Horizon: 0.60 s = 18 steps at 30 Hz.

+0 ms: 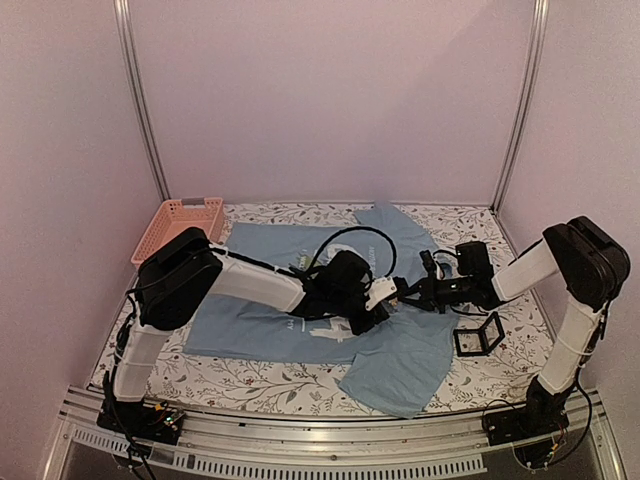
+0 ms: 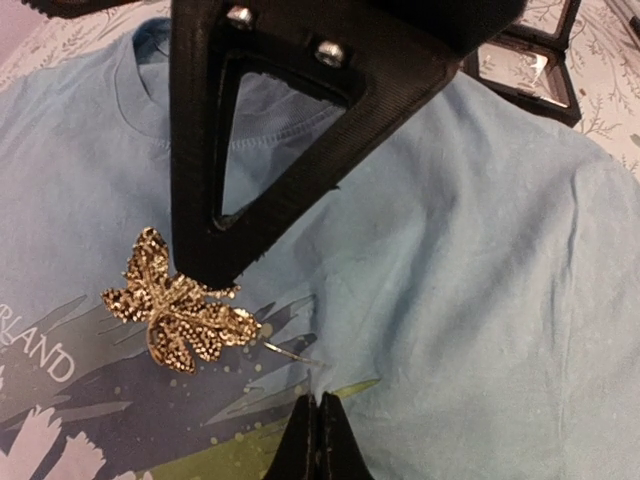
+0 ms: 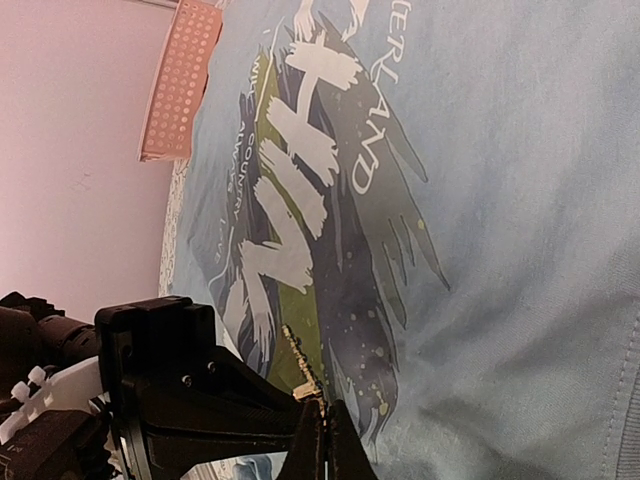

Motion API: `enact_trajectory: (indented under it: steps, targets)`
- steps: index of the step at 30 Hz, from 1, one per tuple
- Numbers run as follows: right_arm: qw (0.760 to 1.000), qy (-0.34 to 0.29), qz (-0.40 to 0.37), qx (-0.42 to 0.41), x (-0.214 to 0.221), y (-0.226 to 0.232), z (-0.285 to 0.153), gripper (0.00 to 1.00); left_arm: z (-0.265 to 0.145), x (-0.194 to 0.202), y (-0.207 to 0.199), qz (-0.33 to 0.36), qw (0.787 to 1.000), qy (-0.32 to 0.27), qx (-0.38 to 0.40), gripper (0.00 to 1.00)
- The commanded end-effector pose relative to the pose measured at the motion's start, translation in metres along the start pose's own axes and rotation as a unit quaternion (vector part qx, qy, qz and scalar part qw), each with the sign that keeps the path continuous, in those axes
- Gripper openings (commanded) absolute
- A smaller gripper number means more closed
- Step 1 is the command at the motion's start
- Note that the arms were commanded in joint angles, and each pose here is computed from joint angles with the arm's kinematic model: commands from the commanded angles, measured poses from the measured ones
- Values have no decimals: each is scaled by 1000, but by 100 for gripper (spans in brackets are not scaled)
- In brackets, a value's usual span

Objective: Pin the brooch onto the clothing

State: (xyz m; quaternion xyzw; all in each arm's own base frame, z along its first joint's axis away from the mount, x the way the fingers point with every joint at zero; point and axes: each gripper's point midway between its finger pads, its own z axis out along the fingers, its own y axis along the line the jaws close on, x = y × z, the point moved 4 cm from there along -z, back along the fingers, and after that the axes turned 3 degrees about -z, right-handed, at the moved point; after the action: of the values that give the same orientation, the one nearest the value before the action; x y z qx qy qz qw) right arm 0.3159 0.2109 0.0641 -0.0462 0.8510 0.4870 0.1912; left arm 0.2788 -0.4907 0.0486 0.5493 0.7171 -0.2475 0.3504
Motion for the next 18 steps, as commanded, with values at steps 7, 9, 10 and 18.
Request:
enact_trajectory:
  steps: [7,9,10,18]
  targets:
    - [1000,-6,-14,-13,-14,9,7,0,-3,-4,-4,17,1000,-13,2,0]
    - [1000,-6,-15,-11,-15,9,7,0,-4,-4,-4,18,1000,-14,0,0]
    - [1000,-5,-14,-11,-15,8,7,0,-4,-4,-4,18,1000,-15,0,0]
    - [1000,10,-5,-4,-1,3,7,0,-5,-5,-3,21,1000,-17,-3,0]
